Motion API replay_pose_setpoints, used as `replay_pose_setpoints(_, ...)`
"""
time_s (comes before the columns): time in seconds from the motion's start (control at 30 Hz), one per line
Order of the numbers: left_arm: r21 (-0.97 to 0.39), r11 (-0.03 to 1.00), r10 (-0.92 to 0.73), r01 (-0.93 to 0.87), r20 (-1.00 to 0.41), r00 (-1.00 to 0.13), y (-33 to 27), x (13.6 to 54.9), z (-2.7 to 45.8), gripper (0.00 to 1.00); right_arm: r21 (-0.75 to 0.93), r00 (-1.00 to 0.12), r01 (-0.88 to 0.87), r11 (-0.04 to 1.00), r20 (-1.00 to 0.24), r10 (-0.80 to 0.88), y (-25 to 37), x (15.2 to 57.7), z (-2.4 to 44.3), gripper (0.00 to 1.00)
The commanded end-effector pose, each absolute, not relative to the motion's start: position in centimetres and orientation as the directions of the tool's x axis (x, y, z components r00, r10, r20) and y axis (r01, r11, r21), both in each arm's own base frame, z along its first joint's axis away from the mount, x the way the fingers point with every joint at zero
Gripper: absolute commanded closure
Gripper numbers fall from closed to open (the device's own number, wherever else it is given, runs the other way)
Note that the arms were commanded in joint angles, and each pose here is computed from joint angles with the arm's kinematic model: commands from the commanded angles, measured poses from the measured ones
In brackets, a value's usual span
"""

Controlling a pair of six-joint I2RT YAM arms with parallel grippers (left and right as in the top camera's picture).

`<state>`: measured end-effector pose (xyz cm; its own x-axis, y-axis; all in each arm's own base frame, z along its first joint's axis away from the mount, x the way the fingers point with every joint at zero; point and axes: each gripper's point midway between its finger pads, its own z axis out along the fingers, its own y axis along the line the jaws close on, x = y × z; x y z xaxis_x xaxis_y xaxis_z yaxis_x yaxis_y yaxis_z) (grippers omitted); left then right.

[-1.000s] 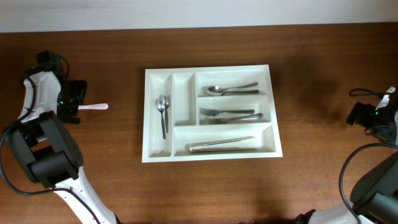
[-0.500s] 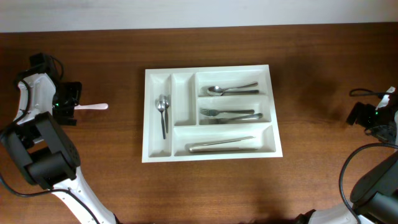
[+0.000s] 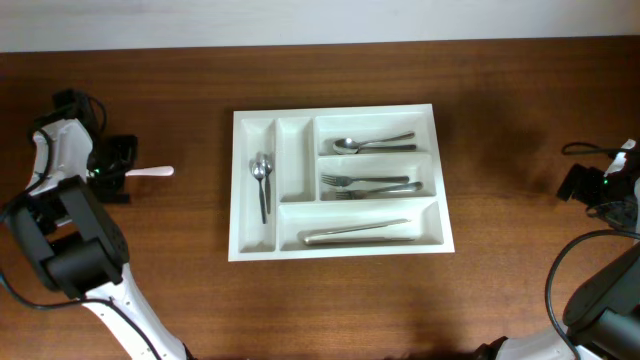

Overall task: Pack container
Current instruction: 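Move the left gripper over the white plastic knife, then grasp the white plastic knife with the left gripper and lift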

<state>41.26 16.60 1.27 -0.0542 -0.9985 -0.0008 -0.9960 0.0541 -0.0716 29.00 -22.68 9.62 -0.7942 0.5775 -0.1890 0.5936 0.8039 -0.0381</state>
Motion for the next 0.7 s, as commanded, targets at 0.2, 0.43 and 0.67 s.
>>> replay_pose_setpoints(0.2, -0.033, 0.023, -0.999, -0.999, 0.030, -0.024, 16.61, 40.70, -0.32, 0.01, -0.032, -0.786, 0.601, 0.799, -0.207, 0.583, -22.70, 29.10, 10.21, 0.01)
replay_pose_setpoints(0.43, -0.028, 0.024, -0.999, -0.999, 0.029, -0.025, 16.60, 40.60, -0.32, 0.03, -0.032, -0.786, 0.601, 0.799, -0.206, 0.583, -22.70, 29.10, 10.21, 0.01)
replay_pose_setpoints(0.67, -0.018, 0.024, -1.000, -1.000, 0.004, -0.024, 17.05, 40.43, -0.33, 0.48, -0.032, -0.786, 0.601, 0.799, -0.206, 0.583, -22.70, 29.10, 10.21, 0.01)
